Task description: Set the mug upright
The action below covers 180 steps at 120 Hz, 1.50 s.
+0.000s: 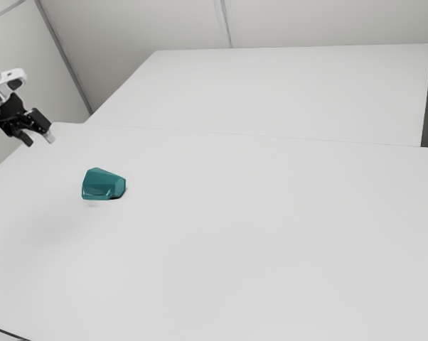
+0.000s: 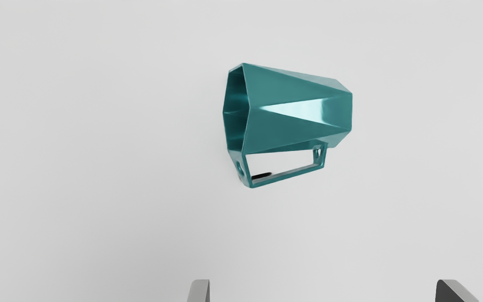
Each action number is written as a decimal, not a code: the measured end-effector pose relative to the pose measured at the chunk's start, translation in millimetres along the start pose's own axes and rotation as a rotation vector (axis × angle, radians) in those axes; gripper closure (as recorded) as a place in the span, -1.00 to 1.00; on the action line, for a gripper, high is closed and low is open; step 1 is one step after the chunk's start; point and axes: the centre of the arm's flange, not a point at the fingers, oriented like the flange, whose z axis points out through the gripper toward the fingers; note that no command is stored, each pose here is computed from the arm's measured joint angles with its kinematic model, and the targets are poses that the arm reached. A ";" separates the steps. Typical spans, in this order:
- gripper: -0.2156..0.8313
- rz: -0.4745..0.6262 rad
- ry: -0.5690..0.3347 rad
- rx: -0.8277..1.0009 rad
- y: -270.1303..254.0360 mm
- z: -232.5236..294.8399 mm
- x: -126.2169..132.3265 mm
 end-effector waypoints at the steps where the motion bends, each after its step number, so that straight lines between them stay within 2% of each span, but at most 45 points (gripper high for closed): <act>1: -0.55 0.002 0.004 -0.004 -1.5 0.7 -0.3; 29: -0.55 0.060 0.080 -0.103 -36.2 23.1 -6.0; 52: -0.55 0.060 0.154 -0.206 -59.8 41.7 -16.1; 92: -0.55 -0.038 0.151 -0.392 -105.7 91.5 -43.8; 111: -0.55 -0.052 0.174 -0.463 -111.8 108.1 -45.8; 136: -0.55 -0.037 0.189 -0.516 -121.6 132.4 -31.3; 180: -0.55 -0.024 0.294 -0.634 -124.4 153.1 -31.2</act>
